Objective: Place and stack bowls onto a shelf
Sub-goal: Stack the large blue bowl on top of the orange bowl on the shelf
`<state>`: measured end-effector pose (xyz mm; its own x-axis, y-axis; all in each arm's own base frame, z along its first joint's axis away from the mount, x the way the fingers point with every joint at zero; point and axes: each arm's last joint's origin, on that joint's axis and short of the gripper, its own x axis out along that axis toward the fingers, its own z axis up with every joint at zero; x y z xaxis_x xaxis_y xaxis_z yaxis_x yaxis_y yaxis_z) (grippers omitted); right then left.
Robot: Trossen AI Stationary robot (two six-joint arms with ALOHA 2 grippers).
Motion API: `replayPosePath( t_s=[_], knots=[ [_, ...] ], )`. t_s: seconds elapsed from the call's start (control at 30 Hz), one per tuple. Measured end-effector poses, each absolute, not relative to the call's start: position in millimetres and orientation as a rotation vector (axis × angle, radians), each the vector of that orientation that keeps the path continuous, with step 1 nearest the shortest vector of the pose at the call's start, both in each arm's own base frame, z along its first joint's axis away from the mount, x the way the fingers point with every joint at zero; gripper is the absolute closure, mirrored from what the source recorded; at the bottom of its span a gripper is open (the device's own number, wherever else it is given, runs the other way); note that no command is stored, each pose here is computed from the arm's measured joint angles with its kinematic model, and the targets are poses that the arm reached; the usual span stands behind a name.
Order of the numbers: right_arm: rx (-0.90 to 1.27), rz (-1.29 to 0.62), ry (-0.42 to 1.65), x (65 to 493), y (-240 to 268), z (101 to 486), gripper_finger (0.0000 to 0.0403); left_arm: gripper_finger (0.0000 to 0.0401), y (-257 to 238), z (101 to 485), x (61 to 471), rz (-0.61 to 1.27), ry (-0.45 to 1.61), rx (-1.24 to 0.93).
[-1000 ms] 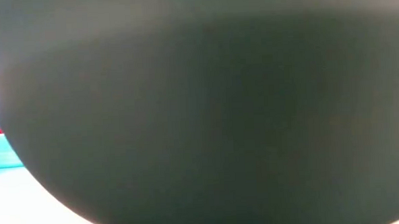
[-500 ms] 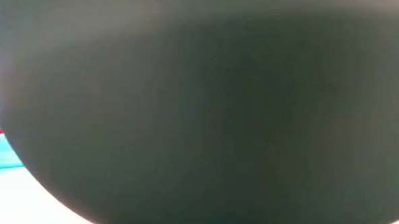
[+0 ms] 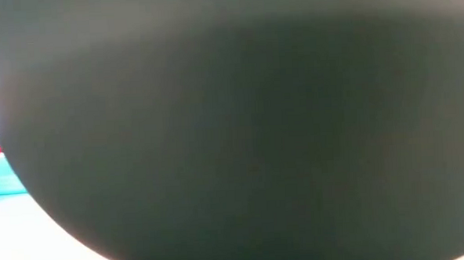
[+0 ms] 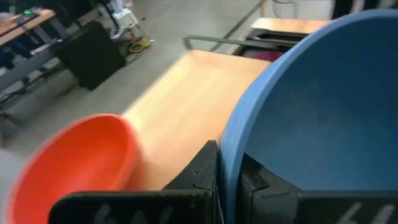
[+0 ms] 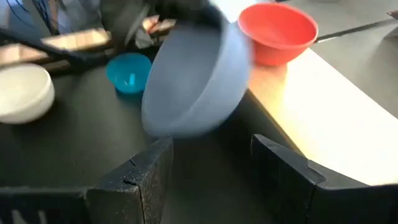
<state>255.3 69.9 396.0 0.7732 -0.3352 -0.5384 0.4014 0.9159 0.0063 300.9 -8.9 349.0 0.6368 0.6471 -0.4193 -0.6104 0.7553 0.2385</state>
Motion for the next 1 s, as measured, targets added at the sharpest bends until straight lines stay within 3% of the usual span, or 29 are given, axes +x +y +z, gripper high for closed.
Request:
replayPosePath(
  t_s=[0.43,0.77,1.0],
  knots=[
    [0.102,-0.421,0.633,260,71,369,0.0197,0.0401,118,386,233,1.053,0.411,-0.125],
    [0.093,-0.426,0.654,260,72,362,0.0197,0.0401,162,361,239,1.04,0.527,-0.209],
    [0.103,-0.432,0.661,260,72,359,0.0197,0.0401,174,364,236,1.072,0.613,-0.214]
  ],
)
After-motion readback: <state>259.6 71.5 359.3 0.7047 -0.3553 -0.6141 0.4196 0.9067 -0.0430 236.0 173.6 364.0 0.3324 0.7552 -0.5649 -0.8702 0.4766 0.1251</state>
